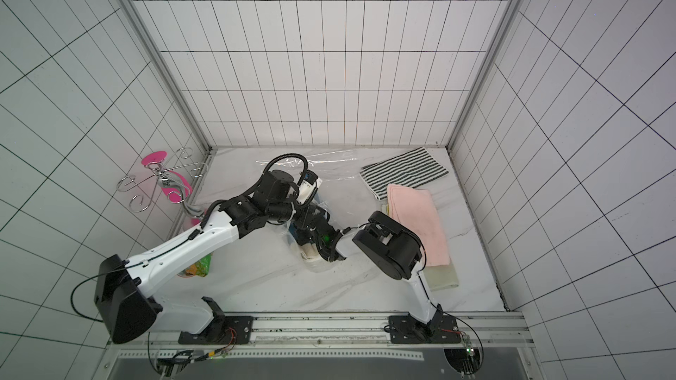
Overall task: Place the folded towel into the vacuum bag
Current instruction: Place the towel in the vacuum bag.
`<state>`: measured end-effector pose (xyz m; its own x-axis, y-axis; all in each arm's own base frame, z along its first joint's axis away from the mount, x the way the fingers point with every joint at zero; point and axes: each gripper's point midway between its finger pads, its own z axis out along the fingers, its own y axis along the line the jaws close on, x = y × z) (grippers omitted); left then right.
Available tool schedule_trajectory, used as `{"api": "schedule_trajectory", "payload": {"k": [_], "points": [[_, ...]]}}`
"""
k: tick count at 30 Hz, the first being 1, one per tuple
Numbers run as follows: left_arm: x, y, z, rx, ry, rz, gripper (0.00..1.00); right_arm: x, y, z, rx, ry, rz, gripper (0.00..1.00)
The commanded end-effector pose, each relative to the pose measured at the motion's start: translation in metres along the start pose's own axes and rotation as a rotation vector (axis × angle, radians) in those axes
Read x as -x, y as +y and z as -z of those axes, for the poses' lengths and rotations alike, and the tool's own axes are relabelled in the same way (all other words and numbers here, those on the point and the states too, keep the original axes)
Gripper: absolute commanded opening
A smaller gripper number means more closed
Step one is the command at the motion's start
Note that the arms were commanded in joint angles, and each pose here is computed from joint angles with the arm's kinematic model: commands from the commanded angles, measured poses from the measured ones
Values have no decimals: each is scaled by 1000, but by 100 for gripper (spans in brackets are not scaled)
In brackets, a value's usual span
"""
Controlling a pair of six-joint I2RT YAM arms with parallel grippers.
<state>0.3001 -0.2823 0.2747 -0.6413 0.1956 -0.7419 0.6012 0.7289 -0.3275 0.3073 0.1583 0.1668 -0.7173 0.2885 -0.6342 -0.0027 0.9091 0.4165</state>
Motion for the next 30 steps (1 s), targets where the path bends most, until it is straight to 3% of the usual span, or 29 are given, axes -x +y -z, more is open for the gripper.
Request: {"api": "schedule_trajectory", "payload": {"k": [1,5,6,9,14,15,16,18,19,26,30], "points": [[-40,-30,-28,-101,116,0,0,-95,-62,-20,-186,265,-91,2],[-86,-39,-45,-114,236,23,0,-119,-69,-15,-195,287,-100,7],[-92,-38,-46,-102,247,22,0,-122,-64,-13,-175,293,-91,12],[-93,-34,-36,-67,239,16,0,-119,-61,5,-209,286,-39,45],[-75,-38,-15,-74,151,24,0,-93,-61,60,-271,180,108,58],[-72,-40,-14,-80,133,25,0,-91,-55,68,-258,174,137,57],[-69,-40,-13,-80,115,27,0,-93,-44,70,-221,184,175,48],[-65,-36,-11,-61,92,24,0,-104,-8,64,-71,220,240,14],[-62,-33,-10,-47,81,23,0,-109,15,58,18,225,268,2],[-44,-17,3,-14,20,51,0,-113,133,30,270,129,486,0],[-41,-17,3,-22,6,53,0,-110,136,-12,295,-40,526,0]]}}
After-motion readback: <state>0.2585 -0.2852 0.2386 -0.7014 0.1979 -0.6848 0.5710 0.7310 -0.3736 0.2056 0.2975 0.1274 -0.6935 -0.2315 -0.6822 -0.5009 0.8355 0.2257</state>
